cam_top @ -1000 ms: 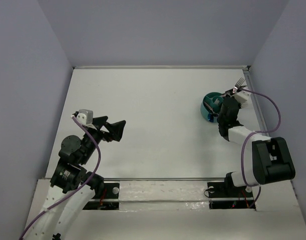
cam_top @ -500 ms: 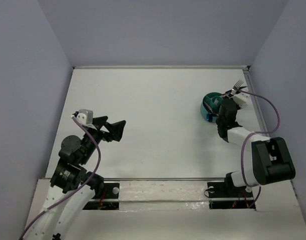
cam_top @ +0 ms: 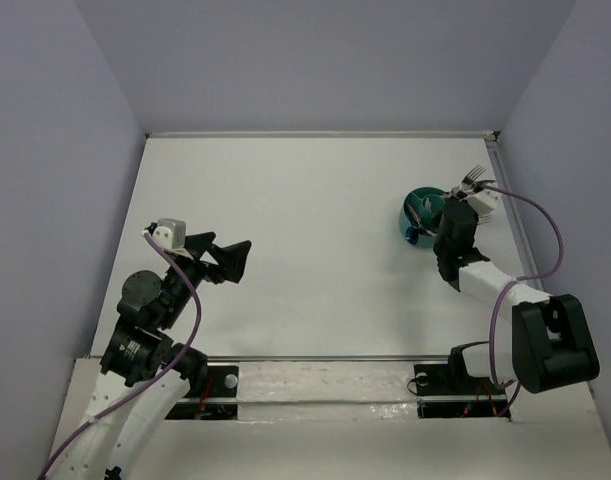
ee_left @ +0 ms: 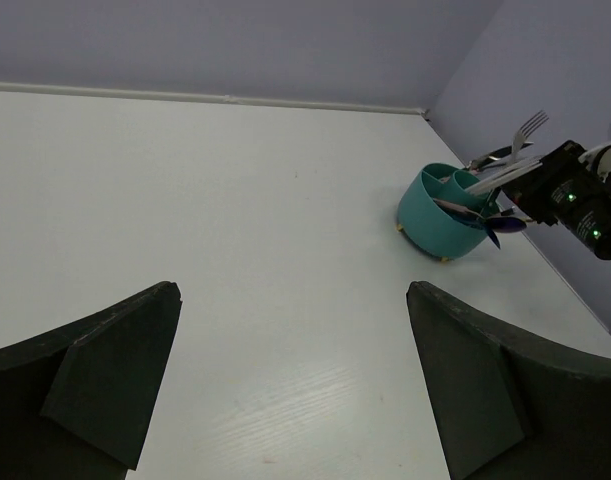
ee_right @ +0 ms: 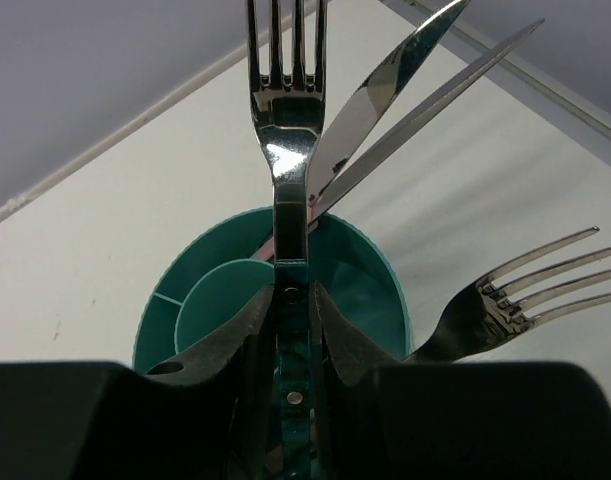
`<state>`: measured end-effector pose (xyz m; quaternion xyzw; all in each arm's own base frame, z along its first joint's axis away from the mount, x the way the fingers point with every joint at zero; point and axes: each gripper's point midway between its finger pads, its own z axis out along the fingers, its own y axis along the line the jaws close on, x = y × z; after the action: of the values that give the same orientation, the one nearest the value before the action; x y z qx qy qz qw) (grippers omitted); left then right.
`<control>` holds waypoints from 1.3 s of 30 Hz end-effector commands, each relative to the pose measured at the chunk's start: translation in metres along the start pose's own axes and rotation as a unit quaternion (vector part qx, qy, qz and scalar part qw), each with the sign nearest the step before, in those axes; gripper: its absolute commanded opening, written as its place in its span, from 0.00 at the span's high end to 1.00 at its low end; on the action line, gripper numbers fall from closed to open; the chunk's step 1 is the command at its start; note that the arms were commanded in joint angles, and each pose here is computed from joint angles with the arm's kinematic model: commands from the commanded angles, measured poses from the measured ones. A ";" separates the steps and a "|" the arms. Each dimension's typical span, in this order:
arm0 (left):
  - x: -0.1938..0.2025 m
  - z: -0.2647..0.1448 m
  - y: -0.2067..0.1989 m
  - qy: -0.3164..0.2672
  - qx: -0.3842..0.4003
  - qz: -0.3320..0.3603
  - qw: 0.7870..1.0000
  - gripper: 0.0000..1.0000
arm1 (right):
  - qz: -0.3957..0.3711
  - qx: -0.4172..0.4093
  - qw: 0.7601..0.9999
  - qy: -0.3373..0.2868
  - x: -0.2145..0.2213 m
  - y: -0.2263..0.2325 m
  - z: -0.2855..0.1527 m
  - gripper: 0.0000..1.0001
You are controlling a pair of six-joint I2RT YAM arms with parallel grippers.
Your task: Sort the eating utensils into containers
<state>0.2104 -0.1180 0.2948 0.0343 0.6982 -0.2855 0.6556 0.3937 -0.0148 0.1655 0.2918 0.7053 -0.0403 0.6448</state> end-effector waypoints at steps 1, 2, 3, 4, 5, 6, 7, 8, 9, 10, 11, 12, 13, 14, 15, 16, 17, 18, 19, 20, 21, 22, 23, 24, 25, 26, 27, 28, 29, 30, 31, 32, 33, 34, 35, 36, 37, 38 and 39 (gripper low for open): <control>-0.022 0.001 -0.010 -0.034 0.018 0.001 0.999 0.01 | 0.012 -0.008 1.000 0.003 -0.001 0.001 -0.008 0.75; -0.022 0.001 -0.010 -0.034 0.018 0.001 0.999 0.01 | 0.012 -0.009 1.000 0.004 -0.001 0.001 -0.009 0.75; -0.022 0.001 -0.009 -0.034 0.017 0.001 0.999 0.01 | 0.012 -0.010 1.000 0.004 -0.001 0.002 -0.009 0.75; -0.022 0.001 -0.009 -0.034 0.017 0.001 0.999 0.01 | 0.010 -0.009 1.000 0.006 0.000 0.000 -0.010 0.75; -0.022 0.001 -0.009 -0.034 0.017 0.001 0.999 0.01 | 0.009 -0.010 1.000 0.006 0.000 0.001 -0.011 0.75; -0.023 0.001 -0.010 -0.036 0.019 0.001 0.999 0.01 | 0.008 -0.010 1.000 0.007 0.001 0.000 -0.011 0.74; -0.022 0.001 -0.010 -0.034 0.018 0.001 0.999 0.01 | 0.006 -0.010 1.000 0.009 0.001 -0.001 -0.012 0.74; -0.023 0.001 -0.010 -0.035 0.018 0.002 0.999 0.01 | 0.005 -0.017 1.000 0.011 0.002 0.003 -0.014 0.74; -0.023 0.001 -0.010 -0.035 0.019 0.001 0.999 0.01 | 0.005 -0.019 1.000 0.011 0.002 0.003 -0.015 0.73; -0.023 0.001 -0.010 -0.035 0.019 0.001 0.999 0.01 | 0.005 -0.020 1.000 0.014 0.002 0.003 -0.016 0.72; -0.023 0.001 -0.010 -0.035 0.019 0.001 0.999 0.01 | 0.004 -0.021 1.000 0.015 0.002 0.004 -0.016 0.68; -0.023 0.001 -0.010 -0.035 0.019 0.001 0.999 0.01 | 0.005 -0.025 1.000 0.018 0.002 0.005 -0.017 0.64; -0.023 0.001 -0.010 -0.035 0.019 0.000 0.999 0.01 | 0.004 -0.026 0.999 0.022 0.003 0.006 -0.018 0.59; -0.023 0.001 -0.010 -0.035 0.019 0.001 0.999 0.01 | 0.006 -0.029 0.999 0.022 -0.001 0.007 -0.019 0.55; -0.023 0.001 -0.010 -0.035 0.019 0.001 0.999 0.01 | 0.005 -0.029 0.999 0.024 -0.001 0.007 -0.019 0.55; -0.023 0.001 -0.010 -0.035 0.018 0.002 0.999 0.01 | 0.010 -0.033 0.999 0.018 -0.007 0.009 -0.022 0.48; -0.023 0.001 -0.010 -0.036 0.018 0.001 0.999 0.01 | 0.011 -0.035 0.999 0.016 -0.010 0.009 -0.024 0.44; -0.023 0.001 -0.010 -0.035 0.018 0.001 0.999 0.01 | 0.010 -0.035 0.999 0.017 -0.013 0.009 -0.025 0.43; -0.022 0.001 -0.009 -0.034 0.017 0.001 0.999 0.01 | 0.011 -0.036 0.999 0.015 -0.017 0.009 -0.027 0.41; -0.022 0.001 -0.009 -0.033 0.017 0.001 0.999 0.01 | 0.017 -0.040 0.999 0.003 -0.029 0.011 -0.032 0.40; -0.022 0.002 -0.009 -0.033 0.017 0.001 0.999 0.01 | 0.020 -0.042 0.999 -0.001 -0.035 0.011 -0.035 0.39; -0.022 0.002 -0.009 -0.033 0.016 0.001 0.999 0.01 | 0.016 -0.044 0.999 -0.003 -0.041 0.011 -0.038 0.35; -0.023 0.002 -0.009 -0.034 0.016 0.001 0.999 0.01 | 0.018 -0.047 0.999 -0.006 -0.048 0.012 -0.041 0.32; -0.022 0.002 -0.009 -0.033 0.015 0.001 0.999 0.01 | 0.020 -0.054 0.998 -0.013 -0.059 0.013 -0.048 0.31; -0.022 0.002 -0.008 -0.032 0.014 0.002 0.999 0.01 | 0.024 -0.058 0.998 -0.021 -0.068 0.014 -0.052 0.30; -0.024 0.002 -0.006 -0.035 0.009 0.002 0.999 0.01 | 0.026 -0.064 0.997 -0.027 -0.075 0.015 -0.056 0.30; -0.024 0.002 -0.006 -0.036 0.007 0.002 0.999 0.01 | 0.034 -0.075 0.996 -0.040 -0.088 0.017 -0.064 0.29; -0.025 0.002 -0.005 -0.037 0.005 0.002 0.999 0.01 | 0.028 -0.078 0.996 -0.039 -0.091 0.016 -0.067 0.29; -0.025 0.002 -0.005 -0.038 0.004 0.002 0.999 0.01 | 0.032 -0.085 0.995 -0.045 -0.101 0.019 -0.072 0.28; -0.025 0.002 -0.004 -0.039 0.003 0.002 0.999 0.01 | 0.033 -0.090 0.994 -0.047 -0.106 0.020 -0.075 0.28; -0.026 0.002 -0.004 -0.041 0.002 0.002 0.999 0.01 | 0.030 -0.100 0.993 -0.047 -0.110 0.022 -0.082 0.28; -0.026 0.002 -0.003 -0.041 -0.001 0.002 0.999 0.01 | 0.031 -0.101 0.993 -0.047 -0.114 0.022 -0.085 0.28; -0.027 0.002 -0.003 -0.044 -0.002 0.002 0.999 0.01 | 0.029 -0.092 0.994 -0.049 -0.118 0.018 -0.087 0.28; -0.028 0.002 -0.002 -0.044 -0.003 0.001 0.999 0.01 | 0.030 -0.084 0.995 -0.052 -0.121 0.015 -0.088 0.28; -0.028 0.002 -0.002 -0.044 -0.003 0.000 0.999 0.01 | 0.034 -0.076 0.995 -0.057 -0.124 0.010 -0.090 0.26; -0.028 0.003 -0.002 -0.045 -0.004 -0.002 0.999 0.01 | 0.035 -0.062 0.996 -0.060 -0.124 0.004 -0.090 0.23; -0.028 0.003 -0.002 -0.045 -0.004 -0.002 0.999 0.01 | 0.035 -0.055 0.996 -0.054 -0.121 0.000 -0.091 0.21; -0.027 0.003 -0.001 -0.044 -0.005 0.001 0.999 0.01 | 0.033 -0.060 0.997 -0.046 -0.118 0.002 -0.092 0.20; -0.027 0.004 0.000 -0.043 -0.007 0.002 0.999 0.01 | 0.025 -0.074 0.997 -0.020 -0.109 0.006 -0.095 0.21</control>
<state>0.2145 -0.1139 0.2963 0.0249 0.6967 -0.2777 0.6609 0.3193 -0.0127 0.2925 0.2711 0.6531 0.0276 0.7065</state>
